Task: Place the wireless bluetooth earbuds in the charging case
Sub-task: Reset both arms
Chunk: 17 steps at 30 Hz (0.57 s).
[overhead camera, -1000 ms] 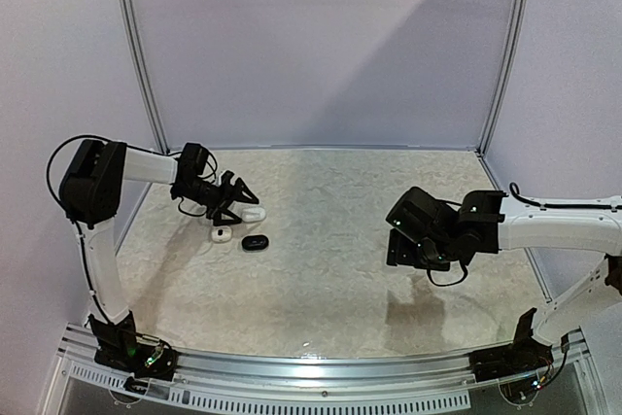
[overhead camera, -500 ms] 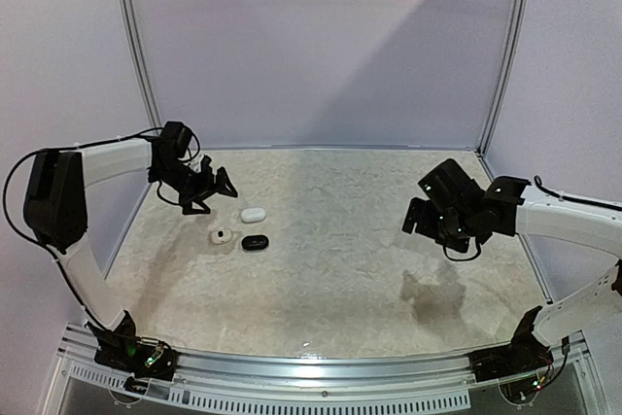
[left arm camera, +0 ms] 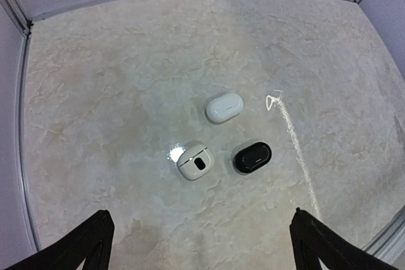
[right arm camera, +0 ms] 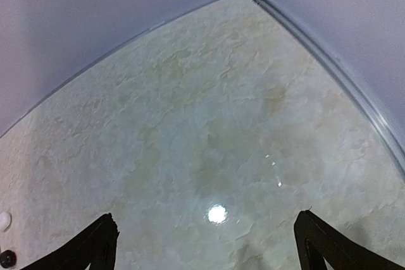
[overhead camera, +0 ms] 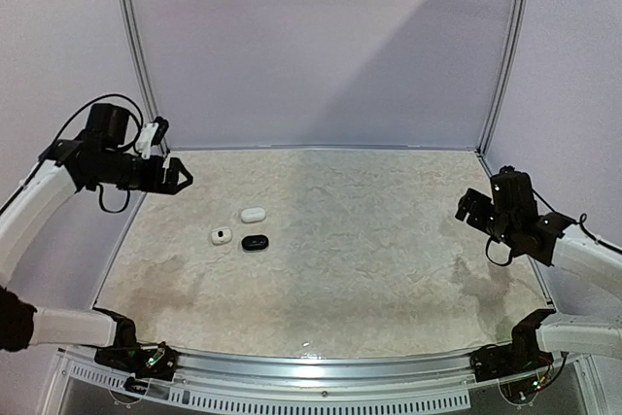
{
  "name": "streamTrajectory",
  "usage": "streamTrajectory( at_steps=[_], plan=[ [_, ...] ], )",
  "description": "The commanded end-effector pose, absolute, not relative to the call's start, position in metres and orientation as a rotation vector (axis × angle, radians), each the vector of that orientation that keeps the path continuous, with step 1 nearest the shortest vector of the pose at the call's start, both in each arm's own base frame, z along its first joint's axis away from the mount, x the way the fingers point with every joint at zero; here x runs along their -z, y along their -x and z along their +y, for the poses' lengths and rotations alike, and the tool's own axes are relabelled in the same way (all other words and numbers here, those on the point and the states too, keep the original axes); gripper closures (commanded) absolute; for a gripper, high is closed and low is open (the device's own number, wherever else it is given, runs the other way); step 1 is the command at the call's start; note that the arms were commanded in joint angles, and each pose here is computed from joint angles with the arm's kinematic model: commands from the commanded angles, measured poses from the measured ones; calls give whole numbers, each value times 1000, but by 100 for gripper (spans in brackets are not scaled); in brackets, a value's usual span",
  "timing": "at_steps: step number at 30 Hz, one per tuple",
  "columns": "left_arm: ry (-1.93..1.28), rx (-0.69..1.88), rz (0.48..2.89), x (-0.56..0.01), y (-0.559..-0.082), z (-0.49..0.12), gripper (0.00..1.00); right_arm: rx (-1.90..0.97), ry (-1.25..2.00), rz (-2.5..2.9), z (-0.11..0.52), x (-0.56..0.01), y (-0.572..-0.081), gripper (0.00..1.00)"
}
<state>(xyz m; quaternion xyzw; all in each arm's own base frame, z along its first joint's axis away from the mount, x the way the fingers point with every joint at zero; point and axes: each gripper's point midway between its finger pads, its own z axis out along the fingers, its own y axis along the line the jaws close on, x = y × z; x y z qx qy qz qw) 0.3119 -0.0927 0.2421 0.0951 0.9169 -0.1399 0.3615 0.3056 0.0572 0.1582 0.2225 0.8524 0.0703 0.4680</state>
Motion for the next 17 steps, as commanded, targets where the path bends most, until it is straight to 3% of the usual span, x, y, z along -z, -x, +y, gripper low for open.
streamTrajectory(
  at_steps=[1,7,17],
  plan=[
    [-263,174,2298,-224,-293,-60,1,2,-553,1869,18,-178,-298,1],
    [-174,70,2119,-216,-274,-35,1,31,-680,1748,-11,-179,-271,1],
    [-28,122,2175,-181,-277,-17,1,54,-687,1704,-26,-169,-247,1]
  ],
)
